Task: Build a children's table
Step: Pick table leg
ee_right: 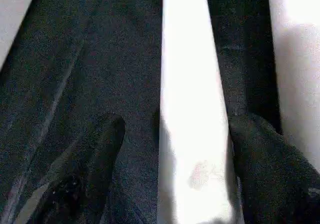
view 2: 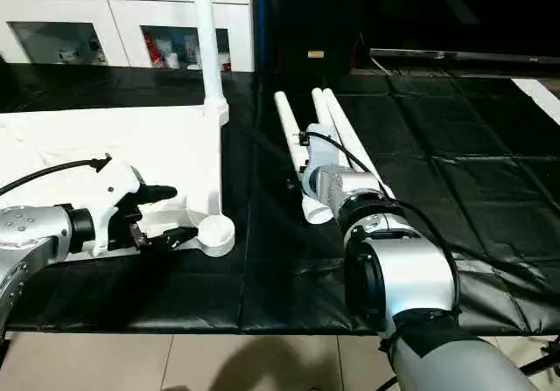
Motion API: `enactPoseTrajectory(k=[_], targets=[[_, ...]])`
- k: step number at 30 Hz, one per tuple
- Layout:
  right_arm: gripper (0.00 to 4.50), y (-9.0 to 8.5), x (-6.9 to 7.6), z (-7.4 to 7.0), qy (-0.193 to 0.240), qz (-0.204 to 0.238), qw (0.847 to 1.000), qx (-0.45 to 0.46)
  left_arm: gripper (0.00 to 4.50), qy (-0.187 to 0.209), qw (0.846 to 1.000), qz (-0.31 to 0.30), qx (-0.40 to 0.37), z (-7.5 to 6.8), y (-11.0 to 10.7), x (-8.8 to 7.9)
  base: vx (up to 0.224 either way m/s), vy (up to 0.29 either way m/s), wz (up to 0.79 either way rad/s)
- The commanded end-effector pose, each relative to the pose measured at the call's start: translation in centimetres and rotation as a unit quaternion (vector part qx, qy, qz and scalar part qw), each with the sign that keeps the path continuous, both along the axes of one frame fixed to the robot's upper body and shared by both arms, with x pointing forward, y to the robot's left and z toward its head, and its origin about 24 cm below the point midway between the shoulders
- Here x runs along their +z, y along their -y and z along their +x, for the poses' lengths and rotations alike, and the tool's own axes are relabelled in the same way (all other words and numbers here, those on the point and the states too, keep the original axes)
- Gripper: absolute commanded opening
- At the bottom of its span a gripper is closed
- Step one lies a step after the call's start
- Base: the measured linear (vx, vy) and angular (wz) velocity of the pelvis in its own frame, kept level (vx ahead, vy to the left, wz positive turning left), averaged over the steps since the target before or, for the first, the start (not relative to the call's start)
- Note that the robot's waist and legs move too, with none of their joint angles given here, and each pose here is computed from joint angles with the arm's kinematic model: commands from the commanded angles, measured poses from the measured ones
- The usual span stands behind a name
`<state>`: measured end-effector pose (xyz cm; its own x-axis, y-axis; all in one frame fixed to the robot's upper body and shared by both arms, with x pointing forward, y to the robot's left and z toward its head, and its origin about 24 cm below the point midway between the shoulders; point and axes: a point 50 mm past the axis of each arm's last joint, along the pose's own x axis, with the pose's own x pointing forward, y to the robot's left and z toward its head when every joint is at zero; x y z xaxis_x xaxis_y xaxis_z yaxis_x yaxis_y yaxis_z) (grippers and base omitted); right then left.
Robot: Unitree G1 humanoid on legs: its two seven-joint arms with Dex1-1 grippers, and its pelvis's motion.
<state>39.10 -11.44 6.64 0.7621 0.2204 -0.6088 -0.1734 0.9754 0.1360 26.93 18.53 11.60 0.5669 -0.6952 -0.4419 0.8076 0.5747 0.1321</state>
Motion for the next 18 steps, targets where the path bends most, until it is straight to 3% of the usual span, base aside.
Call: enactPoseTrajectory(k=[1,3,18], targets=[[3.28,0.31,-1.20,-0.66,-0.029,-0.016,0.999,0.007,4.50,0.001,1.000,0.004,-0.009,-0.18,0.27,0.22,0.000,0.000,0.00],[2.96,0.44,-1.27,-0.70,-0.030,-0.031,0.999,0.018,4.50,0.000,1.000,0.004,-0.010,-0.23,0.25,0.19,0.000,0.000,0.00],[1.87,0.57,-1.28,-0.73,-0.030,-0.043,0.998,0.035,4.50,-0.009,1.000,0.003,-0.015,-0.52,0.36,-0.08,0.000,0.000,0.00]])
